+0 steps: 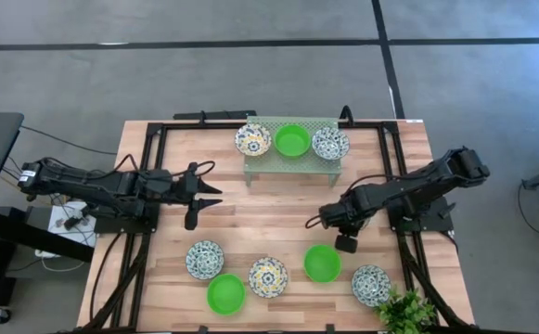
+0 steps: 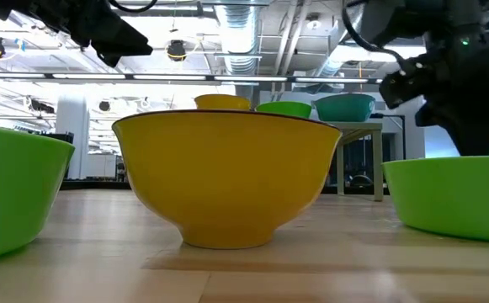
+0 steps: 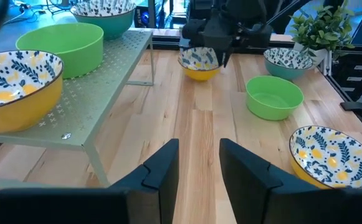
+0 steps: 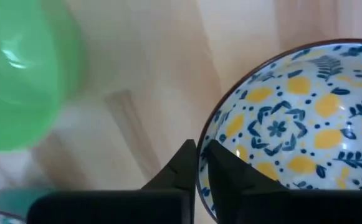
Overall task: Pick & Place Mini bowls
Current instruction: Stack the top yellow bowl on the yellow bowl on the shelf
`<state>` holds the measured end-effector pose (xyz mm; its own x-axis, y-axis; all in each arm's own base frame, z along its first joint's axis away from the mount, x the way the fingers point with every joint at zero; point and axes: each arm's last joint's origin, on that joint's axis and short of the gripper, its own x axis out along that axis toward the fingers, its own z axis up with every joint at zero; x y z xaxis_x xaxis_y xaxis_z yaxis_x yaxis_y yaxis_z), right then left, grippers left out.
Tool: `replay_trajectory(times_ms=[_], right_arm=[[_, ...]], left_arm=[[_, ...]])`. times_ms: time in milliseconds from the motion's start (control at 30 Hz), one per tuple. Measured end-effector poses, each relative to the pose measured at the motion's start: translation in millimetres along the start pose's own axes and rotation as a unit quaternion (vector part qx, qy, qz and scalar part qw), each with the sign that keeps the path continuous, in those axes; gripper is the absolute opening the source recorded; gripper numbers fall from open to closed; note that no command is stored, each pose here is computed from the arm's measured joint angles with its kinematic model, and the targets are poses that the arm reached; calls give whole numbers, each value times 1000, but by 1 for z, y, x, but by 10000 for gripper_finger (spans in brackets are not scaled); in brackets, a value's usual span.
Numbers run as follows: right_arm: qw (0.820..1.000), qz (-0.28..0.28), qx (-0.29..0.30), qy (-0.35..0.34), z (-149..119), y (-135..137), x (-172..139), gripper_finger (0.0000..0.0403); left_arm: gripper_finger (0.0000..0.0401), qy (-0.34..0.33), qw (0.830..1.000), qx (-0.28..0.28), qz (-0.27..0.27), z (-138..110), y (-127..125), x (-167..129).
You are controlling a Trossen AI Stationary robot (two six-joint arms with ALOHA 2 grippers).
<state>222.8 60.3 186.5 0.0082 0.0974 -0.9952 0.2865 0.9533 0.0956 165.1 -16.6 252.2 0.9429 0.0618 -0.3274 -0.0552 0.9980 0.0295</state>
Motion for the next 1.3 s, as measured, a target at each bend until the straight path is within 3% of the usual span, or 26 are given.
replay_trajectory(times_ms=[167, 267, 333, 433, 500, 567, 633, 767, 900, 1100, 1300], right_arm=[[993, 26, -98, -62, 13, 18, -22, 8], [970, 46, -194, -136, 26, 31, -38, 6], [939, 44, -279, -196, 35, 39, -47, 8], [870, 29, -407, -276, 47, 46, -55, 3], [832, 11, -456, -315, 58, 48, -56, 3], [813, -3, -477, -333, 66, 46, -55, 3], [802, -15, -487, -345, 77, 43, -50, 2], [801, -29, -509, -312, 90, 36, -30, 2], [786, -24, -545, -291, 102, 36, -14, 1], [760, -40, -582, -286, 119, 41, -16, 1], [776, -45, -567, -274, 131, 32, -27, 1]], left_arm=[[117, -25, 994, 43, -94, 5, -6, 1], [117, -56, 982, 83, -161, 9, -11, 6], [117, -72, 974, 103, -191, 11, -14, 13], [117, -98, 964, 139, -206, 13, -18, 26], [117, -98, 961, 159, -204, 11, -20, 37], [117, -91, 962, 167, -198, 6, -21, 50], [117, -77, 963, 167, -195, 0, -23, 62], [117, -53, 968, 167, -178, -11, -24, 83], [117, -24, 972, 164, -169, -18, -21, 97], [117, 11, 969, 162, -187, -28, -24, 117], [117, 51, 964, 155, -209, -41, -26, 123]])
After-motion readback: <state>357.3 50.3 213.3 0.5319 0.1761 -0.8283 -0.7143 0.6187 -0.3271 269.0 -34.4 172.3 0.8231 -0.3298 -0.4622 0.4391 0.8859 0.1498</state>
